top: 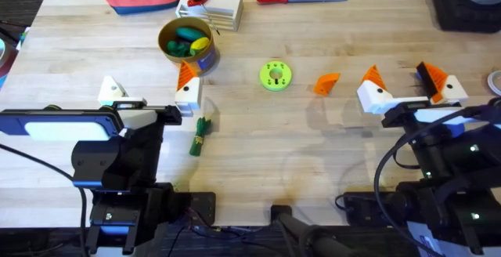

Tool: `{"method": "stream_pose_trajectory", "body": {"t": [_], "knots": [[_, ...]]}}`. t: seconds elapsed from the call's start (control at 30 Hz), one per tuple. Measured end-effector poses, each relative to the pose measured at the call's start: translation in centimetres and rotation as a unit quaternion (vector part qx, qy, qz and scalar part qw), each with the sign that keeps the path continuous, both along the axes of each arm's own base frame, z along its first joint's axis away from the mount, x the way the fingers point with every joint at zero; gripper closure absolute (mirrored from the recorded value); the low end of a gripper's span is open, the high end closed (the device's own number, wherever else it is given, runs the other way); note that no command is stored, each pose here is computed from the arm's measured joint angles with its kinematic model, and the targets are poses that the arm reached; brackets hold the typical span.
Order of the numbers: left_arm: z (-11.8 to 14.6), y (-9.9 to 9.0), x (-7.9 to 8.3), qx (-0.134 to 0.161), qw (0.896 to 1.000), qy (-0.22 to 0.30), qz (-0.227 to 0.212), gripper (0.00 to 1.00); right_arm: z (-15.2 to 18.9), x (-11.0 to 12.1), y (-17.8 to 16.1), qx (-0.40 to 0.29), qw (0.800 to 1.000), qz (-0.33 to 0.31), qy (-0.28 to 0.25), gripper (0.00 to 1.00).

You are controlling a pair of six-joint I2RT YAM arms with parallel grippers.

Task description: Pick up the gripper from the table and insert it into the empty holder that is missing its gripper. Then pick up a screw, insert it into the mounting hole, and use the screwdriver to tighten it. Finally, clean up the table by picking up the vegetable and placing it into the bucket.

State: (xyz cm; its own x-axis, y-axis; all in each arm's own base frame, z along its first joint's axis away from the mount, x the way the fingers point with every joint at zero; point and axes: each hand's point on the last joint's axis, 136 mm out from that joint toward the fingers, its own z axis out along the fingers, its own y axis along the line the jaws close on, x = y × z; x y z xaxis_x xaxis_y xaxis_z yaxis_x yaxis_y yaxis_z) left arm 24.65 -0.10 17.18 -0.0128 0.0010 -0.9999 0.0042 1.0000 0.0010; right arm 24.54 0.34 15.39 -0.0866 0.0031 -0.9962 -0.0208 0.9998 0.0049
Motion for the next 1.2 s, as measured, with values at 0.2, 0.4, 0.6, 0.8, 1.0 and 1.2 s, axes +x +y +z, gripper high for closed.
{"method": "stream_pose_trajectory", "body": {"t": [0.2, 0.4, 0.6, 0.8, 1.0, 1.2], "knots": [[0.0, 0.0, 0.0, 0.001, 1.0, 0.0, 0.0, 0.015, -0.1, 0.0, 0.0, 0.0, 1.0, 0.0, 0.002, 0.01], [-0.9, -0.1, -0.1, 0.002, 1.0, 0.022, -0.002, 0.015, 0.0, 0.0, 0.0, 0.0, 1.0, 0.0, -0.001, 0.01], [0.7, -0.1, -1.9, 0.009, 0.995, 0.1, -0.005, 0.015, -0.2, -0.6, 0.1, 0.052, 0.998, -0.004, 0.044, 0.01], [6.0, -0.5, -4.5, 0.033, 0.978, 0.204, -0.021, 0.016, 3.4, -2.4, 0.1, 0.065, 0.989, -0.011, 0.129, 0.01], [7.5, -1.8, -5.5, 0.026, 0.93, 0.36, -0.068, 0.015, 8.6, -4.0, 0.2, 0.065, 0.977, -0.015, 0.204, 0.009], [10.5, -2.6, -4.4, 0.019, 0.911, 0.402, -0.088, 0.015, 11.4, -5.4, 0.2, 0.064, 0.958, -0.019, 0.279, 0.009]]}}
